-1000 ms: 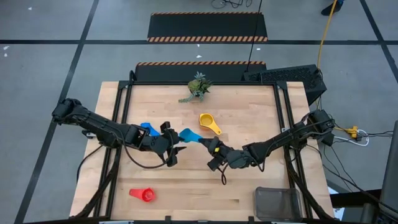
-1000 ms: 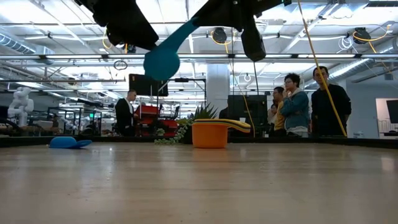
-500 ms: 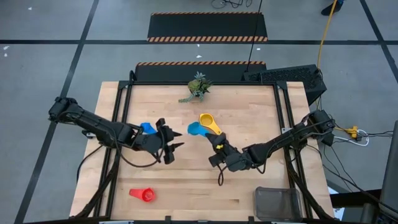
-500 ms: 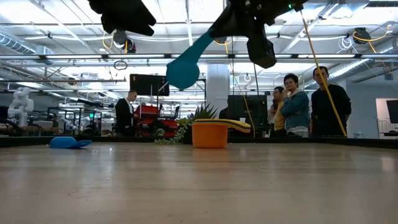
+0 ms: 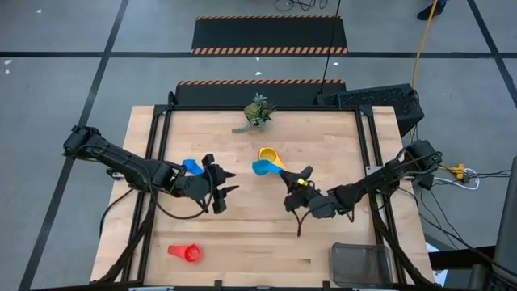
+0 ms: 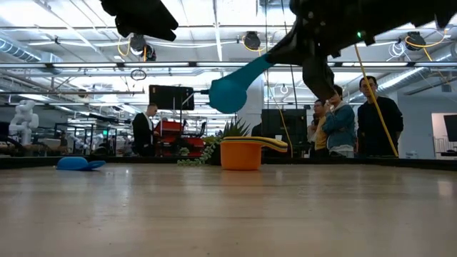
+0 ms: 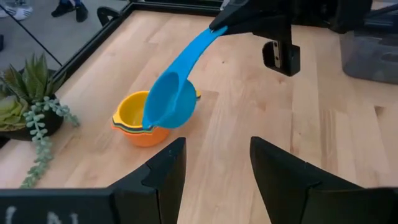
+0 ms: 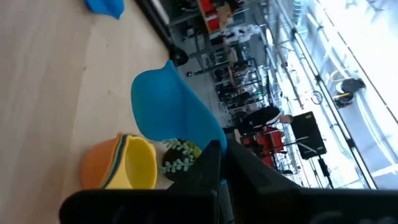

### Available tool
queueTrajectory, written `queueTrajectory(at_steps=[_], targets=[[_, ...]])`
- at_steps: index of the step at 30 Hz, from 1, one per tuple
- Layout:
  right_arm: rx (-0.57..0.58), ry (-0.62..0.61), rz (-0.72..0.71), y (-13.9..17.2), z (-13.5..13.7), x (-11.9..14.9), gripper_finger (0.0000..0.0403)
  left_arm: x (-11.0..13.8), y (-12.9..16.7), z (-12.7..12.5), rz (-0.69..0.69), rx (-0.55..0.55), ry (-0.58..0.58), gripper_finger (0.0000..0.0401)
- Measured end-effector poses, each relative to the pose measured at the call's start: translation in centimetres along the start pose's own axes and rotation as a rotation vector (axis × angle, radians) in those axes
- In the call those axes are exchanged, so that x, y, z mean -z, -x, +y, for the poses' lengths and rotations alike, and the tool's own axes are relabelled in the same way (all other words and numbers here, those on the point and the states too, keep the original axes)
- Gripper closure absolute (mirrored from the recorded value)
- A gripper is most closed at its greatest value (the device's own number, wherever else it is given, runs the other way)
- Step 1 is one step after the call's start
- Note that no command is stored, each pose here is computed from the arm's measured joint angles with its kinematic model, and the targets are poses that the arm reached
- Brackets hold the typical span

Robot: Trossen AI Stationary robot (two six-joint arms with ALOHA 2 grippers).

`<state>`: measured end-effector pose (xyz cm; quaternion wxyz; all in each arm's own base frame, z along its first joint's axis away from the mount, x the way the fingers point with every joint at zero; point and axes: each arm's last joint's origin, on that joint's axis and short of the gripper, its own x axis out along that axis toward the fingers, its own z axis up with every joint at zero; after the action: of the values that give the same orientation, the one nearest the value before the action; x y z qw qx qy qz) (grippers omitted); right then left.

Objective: Nest measuring cups in basket
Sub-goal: Stack the light blue measuring cup on top of the yellow measuring cups

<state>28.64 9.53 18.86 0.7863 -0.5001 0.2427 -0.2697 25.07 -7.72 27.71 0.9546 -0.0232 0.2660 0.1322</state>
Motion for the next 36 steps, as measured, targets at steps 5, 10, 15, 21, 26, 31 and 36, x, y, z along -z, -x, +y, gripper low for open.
queueTrajectory(at_steps=[5, 10, 15, 21, 26, 31, 36], targets=[[0.057, 0.019, -0.025, 0.1, 0.0, 1.6, 0.0403, -0.1, 0.0, 0.0, -0.008, -0.015, 0.002, 0.0219], [0.14, 0.06, -0.064, -0.4, -1.3, 2.1, 0.0403, -0.1, 0.0, 0.0, -0.016, -0.013, 0.008, 0.0219], [0.155, 0.155, -0.054, -0.7, -1.6, 2.2, 0.0403, -0.1, 0.0, 0.0, -0.017, -0.013, 0.008, 0.0219], [0.108, 0.149, -0.026, -1.2, -0.6, 2.7, 0.0403, -0.2, 0.0, 0.0, -0.017, -0.013, 0.005, 0.0219], [0.102, 0.134, -0.004, -1.4, 0.2, 2.9, 0.0403, -0.2, 0.0, 0.0, -0.018, -0.012, 0.003, 0.0219], [0.115, 0.12, 0.061, -1.7, 1.2, 3.2, 0.0403, -0.3, 0.0, 0.0, -0.03, -0.008, 0.003, 0.0219], [0.143, 0.071, 0.073, -1.9, 2.0, 3.3, 0.0403, -0.3, 0.0, 0.0, -0.03, -0.008, 0.001, 0.0219]])
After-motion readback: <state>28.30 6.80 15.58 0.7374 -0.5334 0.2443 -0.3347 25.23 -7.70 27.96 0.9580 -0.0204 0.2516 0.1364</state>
